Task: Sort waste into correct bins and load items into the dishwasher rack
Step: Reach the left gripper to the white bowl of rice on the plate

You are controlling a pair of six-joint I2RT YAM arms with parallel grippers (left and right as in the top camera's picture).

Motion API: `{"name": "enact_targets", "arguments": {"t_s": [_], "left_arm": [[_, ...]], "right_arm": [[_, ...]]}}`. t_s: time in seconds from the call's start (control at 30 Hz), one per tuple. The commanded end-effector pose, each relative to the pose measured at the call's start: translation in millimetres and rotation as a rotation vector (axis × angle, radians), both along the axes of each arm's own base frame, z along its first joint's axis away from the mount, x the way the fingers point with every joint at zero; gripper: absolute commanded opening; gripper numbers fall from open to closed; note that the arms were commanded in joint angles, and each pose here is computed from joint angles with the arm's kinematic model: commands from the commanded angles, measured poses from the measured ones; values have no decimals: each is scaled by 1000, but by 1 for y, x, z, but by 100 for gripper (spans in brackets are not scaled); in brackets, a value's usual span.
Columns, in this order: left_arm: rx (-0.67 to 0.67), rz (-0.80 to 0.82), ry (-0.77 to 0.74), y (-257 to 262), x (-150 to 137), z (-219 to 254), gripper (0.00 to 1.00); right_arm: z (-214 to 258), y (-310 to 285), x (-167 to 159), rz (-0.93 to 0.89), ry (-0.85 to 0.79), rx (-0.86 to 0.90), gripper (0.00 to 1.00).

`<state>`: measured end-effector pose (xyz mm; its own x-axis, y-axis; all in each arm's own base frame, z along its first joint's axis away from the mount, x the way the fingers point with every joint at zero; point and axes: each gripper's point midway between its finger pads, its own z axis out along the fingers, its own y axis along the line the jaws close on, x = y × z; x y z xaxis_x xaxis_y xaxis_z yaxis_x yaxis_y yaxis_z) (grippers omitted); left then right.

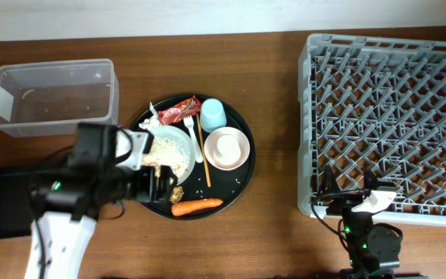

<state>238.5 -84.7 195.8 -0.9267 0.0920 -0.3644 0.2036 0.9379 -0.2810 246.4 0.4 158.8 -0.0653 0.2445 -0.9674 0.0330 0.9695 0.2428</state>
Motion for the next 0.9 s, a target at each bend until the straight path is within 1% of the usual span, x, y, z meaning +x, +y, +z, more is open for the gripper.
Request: {"name": "enact_targets", "arguments": {"t_s": [0.0,0.13,0.33,0.37,0.4,0.43,0.5,0.57,0.6,0.77,0.87], "left_arm": [[-1,-47,-7,-18,18,-4,99],[-15,-50,21,-24,31,-17,99],[-2,-80,96,-32,37,-41,99],[9,-88,100,-35,39,-45,83],[24,-96,99,-37,40,-48,72],[48,-101,95,-38,43,-52,65],[130,-103,84,-36,50,-63,65],[257,-41,87,-29,58,-78,66],[287,-43,96,-30,58,-85,66],[359,-82,158,-36,58,-115,66],[369,-86,182,-38,61,-132,66]], "right_arm": [[-3,-1,0,-1,6,-10,99],[-3,-1,0,-1,6,-10,99],[-3,-1,0,-1,6,-10,99],[-3,-1,0,-1,6,-10,99],[-3,-1,0,-1,6,-10,99],[-3,-1,0,-1,6,-10,99],[-3,-1,0,-1,6,-10,99],[-3,-1,0,-1,6,-10,99],[-3,-1,0,-1,6,-10,99],[-3,-1,0,-1,6,-10,99],[-3,-1,0,-2,6,-10,99]]}}
